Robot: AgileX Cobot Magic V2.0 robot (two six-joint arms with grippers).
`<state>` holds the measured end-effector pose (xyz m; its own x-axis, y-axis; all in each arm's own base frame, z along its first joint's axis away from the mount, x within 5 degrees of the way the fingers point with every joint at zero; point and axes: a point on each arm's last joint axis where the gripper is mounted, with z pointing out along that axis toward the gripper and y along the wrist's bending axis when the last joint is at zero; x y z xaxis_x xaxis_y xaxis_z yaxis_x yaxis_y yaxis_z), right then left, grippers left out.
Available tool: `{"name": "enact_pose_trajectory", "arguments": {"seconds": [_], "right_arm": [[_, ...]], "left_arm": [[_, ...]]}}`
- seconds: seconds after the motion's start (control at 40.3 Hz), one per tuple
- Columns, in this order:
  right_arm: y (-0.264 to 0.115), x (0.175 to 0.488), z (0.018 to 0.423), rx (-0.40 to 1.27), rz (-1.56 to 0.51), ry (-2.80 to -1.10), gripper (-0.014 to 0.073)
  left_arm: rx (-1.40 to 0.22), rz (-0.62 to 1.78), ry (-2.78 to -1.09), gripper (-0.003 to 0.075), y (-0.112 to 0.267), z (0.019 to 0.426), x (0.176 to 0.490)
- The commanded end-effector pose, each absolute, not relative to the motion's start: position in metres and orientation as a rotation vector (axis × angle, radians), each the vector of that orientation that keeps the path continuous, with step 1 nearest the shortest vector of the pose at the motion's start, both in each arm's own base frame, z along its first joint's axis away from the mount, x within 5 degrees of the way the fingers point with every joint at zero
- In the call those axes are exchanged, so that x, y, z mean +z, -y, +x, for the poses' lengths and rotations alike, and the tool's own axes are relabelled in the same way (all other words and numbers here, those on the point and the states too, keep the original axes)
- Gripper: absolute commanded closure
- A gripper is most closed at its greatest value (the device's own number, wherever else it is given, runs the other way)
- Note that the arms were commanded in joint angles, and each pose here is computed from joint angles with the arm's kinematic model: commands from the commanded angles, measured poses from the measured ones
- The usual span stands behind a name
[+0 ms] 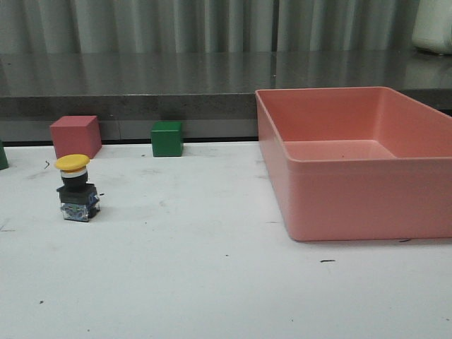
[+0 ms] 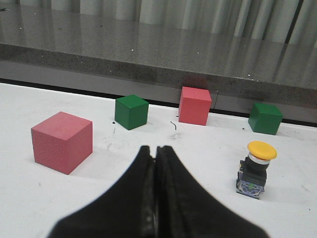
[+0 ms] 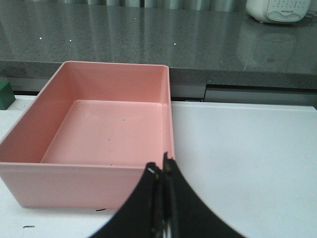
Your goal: Place and stand button with both arms
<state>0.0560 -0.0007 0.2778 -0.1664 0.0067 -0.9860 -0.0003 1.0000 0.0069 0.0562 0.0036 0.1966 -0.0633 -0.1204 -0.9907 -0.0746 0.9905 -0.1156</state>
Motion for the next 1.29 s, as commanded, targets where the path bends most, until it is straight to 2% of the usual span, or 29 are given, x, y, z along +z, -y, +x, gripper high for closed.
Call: {"name": "enact_pose_trajectory", "arguments": {"seconds": [0.0, 0.323, 0.546, 0.795, 1.266], "right_arm": [[0.001, 0.294, 0.056, -0.015, -0.011, -1.634, 0.0657], [-0.003, 0.278, 0.062, 0.039, -0.059, -1.578, 0.0657], [-0.006, 0.236, 0.067, 0.068, -0.087, -1.607, 0.0657], [-0.003, 0.192, 0.06, 0.104, 0.029, -1.662, 0.0657], [-0.001, 0.188, 0.055, 0.076, 0.076, -1.68, 0.0657]], "left_arm": [[-0.047, -0.153, -1.537, 0.074, -0.004, 0.055, 0.201], [-0.047, -0.153, -1.537, 0.074, -0.004, 0.055, 0.201], [-0.047, -0.153, -1.537, 0.074, -0.004, 0.055, 0.201], [-0.047, -0.153, -1.537, 0.074, -0.004, 0.055, 0.201], [-0.047, -0.154, -1.541, 0.074, -0.004, 0.055, 0.2]]}}
